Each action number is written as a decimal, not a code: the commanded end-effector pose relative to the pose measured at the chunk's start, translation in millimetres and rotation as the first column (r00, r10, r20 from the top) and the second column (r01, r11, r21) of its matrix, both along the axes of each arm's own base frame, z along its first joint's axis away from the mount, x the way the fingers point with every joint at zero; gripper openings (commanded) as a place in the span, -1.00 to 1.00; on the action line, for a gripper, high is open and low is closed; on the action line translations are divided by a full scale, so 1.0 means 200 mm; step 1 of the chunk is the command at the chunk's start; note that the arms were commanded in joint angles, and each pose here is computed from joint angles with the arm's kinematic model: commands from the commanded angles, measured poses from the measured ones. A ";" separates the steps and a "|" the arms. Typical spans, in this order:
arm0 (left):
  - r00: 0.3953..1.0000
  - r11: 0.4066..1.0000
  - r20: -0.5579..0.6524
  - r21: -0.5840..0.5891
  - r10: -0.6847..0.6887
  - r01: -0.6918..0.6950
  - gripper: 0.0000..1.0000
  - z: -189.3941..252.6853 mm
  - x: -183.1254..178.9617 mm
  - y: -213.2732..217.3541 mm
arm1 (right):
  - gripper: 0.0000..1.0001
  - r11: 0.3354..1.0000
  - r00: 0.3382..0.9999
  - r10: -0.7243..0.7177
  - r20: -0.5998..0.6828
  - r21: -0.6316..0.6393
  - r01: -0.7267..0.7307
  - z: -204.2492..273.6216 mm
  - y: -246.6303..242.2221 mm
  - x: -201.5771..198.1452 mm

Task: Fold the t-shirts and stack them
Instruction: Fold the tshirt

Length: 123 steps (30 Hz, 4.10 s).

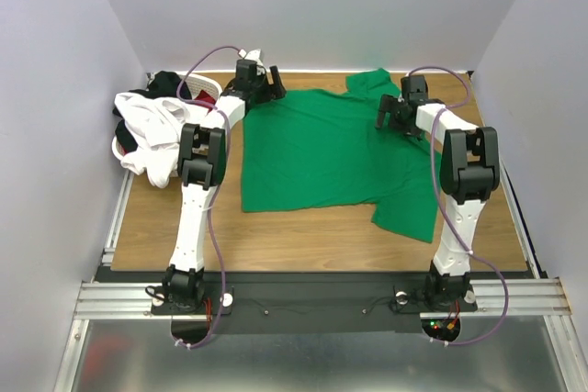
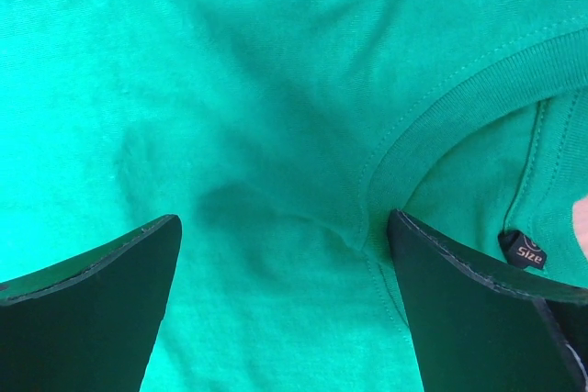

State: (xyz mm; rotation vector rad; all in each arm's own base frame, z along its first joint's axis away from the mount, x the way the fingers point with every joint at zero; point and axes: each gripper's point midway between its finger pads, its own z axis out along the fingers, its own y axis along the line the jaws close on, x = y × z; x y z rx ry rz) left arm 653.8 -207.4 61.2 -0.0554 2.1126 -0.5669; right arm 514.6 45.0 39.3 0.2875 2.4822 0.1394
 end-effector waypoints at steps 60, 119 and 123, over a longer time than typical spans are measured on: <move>0.746 0.780 -0.240 0.095 0.621 -0.619 0.62 -0.20 -2.01 0.45 | 1.00 0.996 0.967 -0.084 0.241 0.050 0.074 0.42 -0.14 -0.64; 0.843 0.823 0.039 0.198 0.536 -0.533 -1.00 0.25 -1.73 0.50 | 0.97 0.987 0.970 -0.143 0.197 0.103 0.125 0.48 -0.14 -0.93; 0.831 0.820 0.061 0.137 0.553 -0.556 -1.00 0.28 -1.62 0.61 | 0.96 0.979 0.968 -0.198 0.157 0.077 0.188 0.45 -0.19 -0.97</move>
